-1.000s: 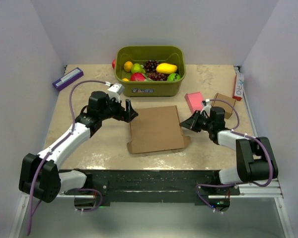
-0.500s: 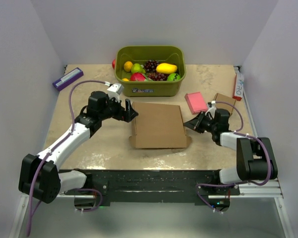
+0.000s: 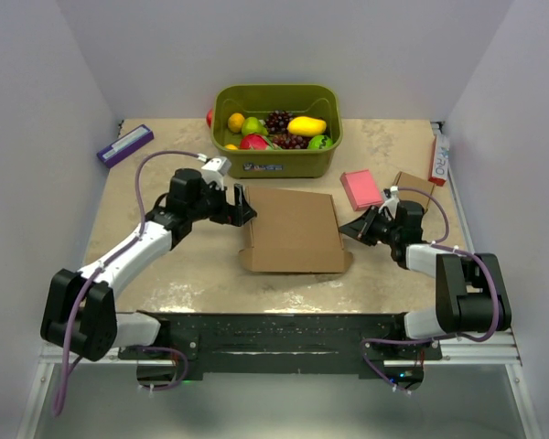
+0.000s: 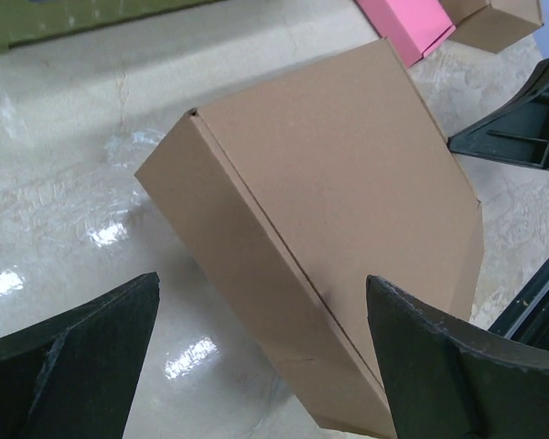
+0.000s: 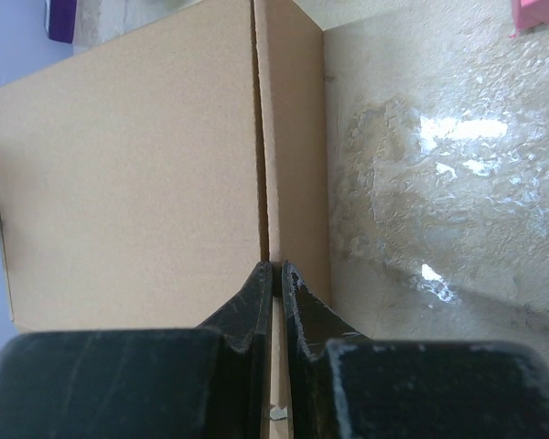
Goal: Fold the paper box
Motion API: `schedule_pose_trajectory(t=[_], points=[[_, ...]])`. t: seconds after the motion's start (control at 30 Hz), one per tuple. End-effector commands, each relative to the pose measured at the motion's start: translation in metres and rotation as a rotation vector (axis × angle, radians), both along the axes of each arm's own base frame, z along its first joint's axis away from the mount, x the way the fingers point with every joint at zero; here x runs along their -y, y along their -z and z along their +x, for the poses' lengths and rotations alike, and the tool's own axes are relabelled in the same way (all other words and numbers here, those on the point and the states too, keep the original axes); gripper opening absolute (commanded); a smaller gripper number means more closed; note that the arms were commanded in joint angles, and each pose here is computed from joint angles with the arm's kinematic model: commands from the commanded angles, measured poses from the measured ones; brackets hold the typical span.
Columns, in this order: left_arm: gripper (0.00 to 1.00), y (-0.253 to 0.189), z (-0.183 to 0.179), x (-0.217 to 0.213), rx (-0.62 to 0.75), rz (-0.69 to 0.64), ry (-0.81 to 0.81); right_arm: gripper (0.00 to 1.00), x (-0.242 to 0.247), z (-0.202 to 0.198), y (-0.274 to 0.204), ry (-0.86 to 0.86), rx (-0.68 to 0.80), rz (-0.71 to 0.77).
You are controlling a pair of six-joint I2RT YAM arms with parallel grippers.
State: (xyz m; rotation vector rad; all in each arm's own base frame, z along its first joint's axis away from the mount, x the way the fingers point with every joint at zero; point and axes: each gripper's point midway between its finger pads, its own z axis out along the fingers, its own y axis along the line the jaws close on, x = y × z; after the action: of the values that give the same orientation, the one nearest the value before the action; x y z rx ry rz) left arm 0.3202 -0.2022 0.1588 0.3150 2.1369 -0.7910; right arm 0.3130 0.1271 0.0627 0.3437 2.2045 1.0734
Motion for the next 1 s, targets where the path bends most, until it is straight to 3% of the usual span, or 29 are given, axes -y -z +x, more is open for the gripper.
schedule_pose_trajectory(t=[0.0,0.67,0.83,0.97], points=[[0.99,0.014,-0.004,0.009,-0.075,-0.048,0.015,0.0,0.01,-0.018,0.035,0.034,-0.123,-0.067],[1.0,0.039,-0.025,0.039,-0.248,-0.242,0.115,0.0,0.011,-0.016,0.031,0.031,-0.106,-0.079],[0.94,0.024,-0.026,0.045,-0.203,-0.298,0.148,0.0,0.011,-0.015,0.03,0.027,-0.102,-0.078],[0.83,0.021,-0.028,0.048,-0.207,-0.326,0.164,0.0,0.012,-0.015,0.025,0.03,-0.088,-0.092]])
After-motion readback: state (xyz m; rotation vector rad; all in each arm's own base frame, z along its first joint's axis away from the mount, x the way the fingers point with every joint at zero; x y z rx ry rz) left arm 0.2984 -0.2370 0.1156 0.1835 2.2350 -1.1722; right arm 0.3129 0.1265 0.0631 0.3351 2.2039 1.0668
